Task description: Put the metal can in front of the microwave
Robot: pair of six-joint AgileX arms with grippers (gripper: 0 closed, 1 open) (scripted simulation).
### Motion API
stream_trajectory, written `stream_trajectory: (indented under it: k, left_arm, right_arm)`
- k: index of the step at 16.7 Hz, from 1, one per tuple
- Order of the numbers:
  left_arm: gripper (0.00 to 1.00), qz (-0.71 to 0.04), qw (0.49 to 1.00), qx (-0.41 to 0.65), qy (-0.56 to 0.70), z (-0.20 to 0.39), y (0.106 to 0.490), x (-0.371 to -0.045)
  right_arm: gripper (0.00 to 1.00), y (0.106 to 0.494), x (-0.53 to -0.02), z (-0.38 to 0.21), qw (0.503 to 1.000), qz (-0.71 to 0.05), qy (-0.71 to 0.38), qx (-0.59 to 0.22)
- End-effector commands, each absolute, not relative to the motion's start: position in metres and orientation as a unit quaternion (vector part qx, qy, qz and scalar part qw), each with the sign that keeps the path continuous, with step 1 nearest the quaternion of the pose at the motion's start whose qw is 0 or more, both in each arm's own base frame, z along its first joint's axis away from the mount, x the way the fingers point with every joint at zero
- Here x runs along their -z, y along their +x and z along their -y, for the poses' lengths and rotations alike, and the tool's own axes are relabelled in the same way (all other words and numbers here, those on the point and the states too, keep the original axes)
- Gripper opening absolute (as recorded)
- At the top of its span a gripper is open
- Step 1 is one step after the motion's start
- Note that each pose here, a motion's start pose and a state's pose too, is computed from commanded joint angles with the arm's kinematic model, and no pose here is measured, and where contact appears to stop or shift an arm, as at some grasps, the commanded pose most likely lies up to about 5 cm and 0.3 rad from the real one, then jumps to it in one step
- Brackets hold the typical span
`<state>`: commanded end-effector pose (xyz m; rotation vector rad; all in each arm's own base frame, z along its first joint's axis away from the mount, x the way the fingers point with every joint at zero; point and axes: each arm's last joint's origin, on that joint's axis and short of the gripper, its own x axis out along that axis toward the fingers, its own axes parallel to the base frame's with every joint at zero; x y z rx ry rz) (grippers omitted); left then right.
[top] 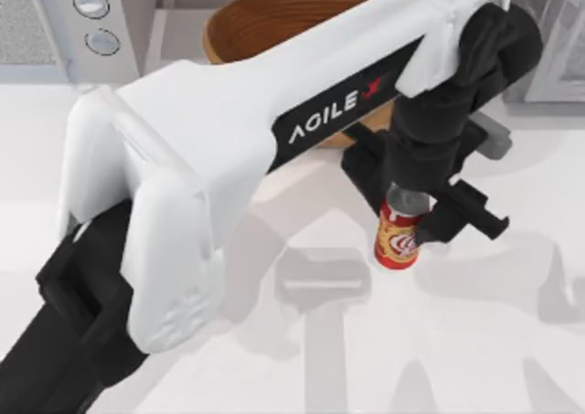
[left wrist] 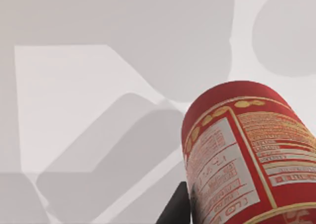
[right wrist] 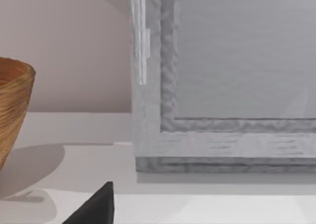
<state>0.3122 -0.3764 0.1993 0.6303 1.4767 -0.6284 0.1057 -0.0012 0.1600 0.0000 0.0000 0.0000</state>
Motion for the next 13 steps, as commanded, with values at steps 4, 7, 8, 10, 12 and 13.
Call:
stream_trajectory:
  k: [4,7,8,10,12,13]
  left_arm:
    - [0.0,-0.651,0.652,0.275,0.275,0.372,0.316,-0.202]
    - [0.0,-0.658,0.66,0.257,0.257,0.335,0.342,-0.216]
    - [0.0,-0.662,0.663,0.247,0.247,0.316,0.355,-0.222]
    - [0.0,-0.672,0.67,0.223,0.224,0.267,0.382,-0.233]
    - [0.0,-0.682,0.678,0.193,0.195,0.208,0.408,-0.241]
    - [0.0,-0.686,0.682,0.177,0.179,0.176,0.419,-0.244]
  right_arm:
    - [1.0,0.106,-0.16,0.001,1.0,0.0,0.0,0.0]
    - [1.0,0.106,-0.16,0.001,1.0,0.0,0.0,0.0]
    - [1.0,0.106,-0.16,0.001,1.0,0.0,0.0,0.0]
    - [1.0,0.106,-0.16,0.001,1.0,0.0,0.0,0.0]
    - [1.0,0.106,-0.16,0.001,1.0,0.0,0.0,0.0]
    - [1.0,0.106,-0.16,0.001,1.0,0.0,0.0,0.0]
